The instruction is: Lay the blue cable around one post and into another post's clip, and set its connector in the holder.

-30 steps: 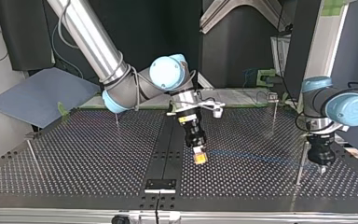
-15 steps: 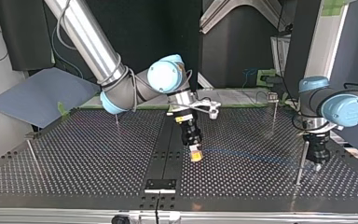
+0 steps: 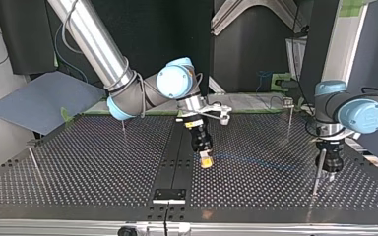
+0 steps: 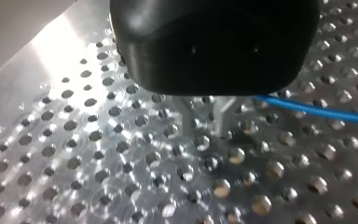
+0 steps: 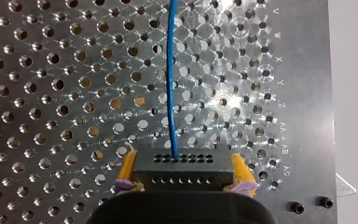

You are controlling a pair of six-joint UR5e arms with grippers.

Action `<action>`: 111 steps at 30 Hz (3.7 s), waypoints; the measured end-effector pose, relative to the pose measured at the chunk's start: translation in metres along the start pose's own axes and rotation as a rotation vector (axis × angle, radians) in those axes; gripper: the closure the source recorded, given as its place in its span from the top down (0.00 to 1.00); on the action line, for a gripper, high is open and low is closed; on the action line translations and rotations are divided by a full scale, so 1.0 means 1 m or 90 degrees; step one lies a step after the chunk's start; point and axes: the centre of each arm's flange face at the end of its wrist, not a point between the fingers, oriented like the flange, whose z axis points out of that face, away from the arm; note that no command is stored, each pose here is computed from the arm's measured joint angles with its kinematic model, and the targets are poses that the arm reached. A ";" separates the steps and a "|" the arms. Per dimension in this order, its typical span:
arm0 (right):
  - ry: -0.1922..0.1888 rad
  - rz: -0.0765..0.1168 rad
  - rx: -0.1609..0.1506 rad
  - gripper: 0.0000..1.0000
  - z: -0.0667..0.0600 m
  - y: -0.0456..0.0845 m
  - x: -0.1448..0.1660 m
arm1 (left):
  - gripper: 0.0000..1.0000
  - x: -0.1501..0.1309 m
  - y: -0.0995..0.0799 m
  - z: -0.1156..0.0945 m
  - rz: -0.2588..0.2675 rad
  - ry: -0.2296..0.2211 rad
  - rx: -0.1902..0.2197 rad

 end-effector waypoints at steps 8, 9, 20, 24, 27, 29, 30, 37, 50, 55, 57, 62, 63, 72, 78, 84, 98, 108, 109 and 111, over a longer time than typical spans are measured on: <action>-0.004 -0.001 -0.004 0.18 0.001 0.005 -0.003 | 0.68 0.001 0.007 -0.005 0.022 0.016 -0.041; -0.004 -0.001 -0.004 0.18 0.001 0.005 -0.003 | 0.68 0.002 0.008 -0.006 0.025 0.020 -0.045; -0.005 -0.002 -0.006 0.18 0.002 0.008 -0.005 | 0.95 0.006 0.002 -0.011 0.030 0.048 -0.037; -0.008 -0.002 -0.007 0.18 0.002 0.009 -0.007 | 0.90 0.005 -0.001 -0.010 0.022 0.045 -0.021; -0.013 -0.003 -0.009 0.18 0.002 0.011 -0.007 | 0.95 0.005 -0.001 -0.010 0.008 0.041 -0.025; -0.017 -0.005 -0.010 0.18 0.001 0.011 -0.008 | 1.00 0.004 0.000 -0.010 0.003 0.039 -0.028; -0.020 -0.005 -0.010 0.18 0.001 0.012 -0.009 | 1.00 0.004 0.000 -0.010 0.002 0.038 -0.029; -0.035 -0.010 -0.017 0.18 -0.003 0.017 -0.017 | 1.00 0.004 0.005 -0.012 -0.001 0.041 -0.055; -0.060 -0.014 -0.046 0.18 -0.018 0.030 -0.053 | 1.00 0.006 0.002 -0.012 -0.013 0.045 -0.040; -0.062 -0.015 -0.056 0.18 -0.027 0.034 -0.071 | 1.00 0.006 0.000 -0.011 -0.042 0.042 -0.032; -0.061 -0.016 -0.061 0.18 -0.029 0.036 -0.076 | 1.00 0.005 0.000 -0.010 -0.053 0.040 -0.030; -0.061 -0.021 -0.078 0.18 -0.037 0.042 -0.090 | 1.00 0.008 -0.003 -0.011 -0.081 0.047 -0.015; -0.061 -0.021 -0.081 0.18 -0.038 0.043 -0.093 | 1.00 0.010 -0.003 -0.012 -0.087 0.050 -0.012; -0.062 -0.025 -0.131 0.18 -0.056 0.059 -0.120 | 1.00 0.017 0.004 -0.017 -0.127 0.046 -0.029; -0.068 -0.029 -0.164 0.18 -0.070 0.078 -0.140 | 1.00 0.015 0.010 -0.018 -0.117 0.034 -0.061; -0.071 -0.030 -0.204 0.18 -0.085 0.098 -0.158 | 1.00 0.015 0.011 -0.018 -0.113 0.033 -0.064; -0.058 0.011 -0.254 0.18 -0.126 0.127 -0.198 | 1.00 0.016 0.010 -0.018 -0.105 0.036 -0.061; -0.040 0.042 -0.329 0.22 -0.159 0.158 -0.220 | 1.00 0.017 0.007 -0.019 -0.104 0.039 -0.057; -0.037 0.049 -0.338 0.22 -0.163 0.163 -0.222 | 1.00 0.017 0.007 -0.019 -0.103 0.039 -0.057; -0.032 0.057 -0.350 0.22 -0.169 0.171 -0.225 | 1.00 0.017 0.007 -0.019 -0.103 0.039 -0.057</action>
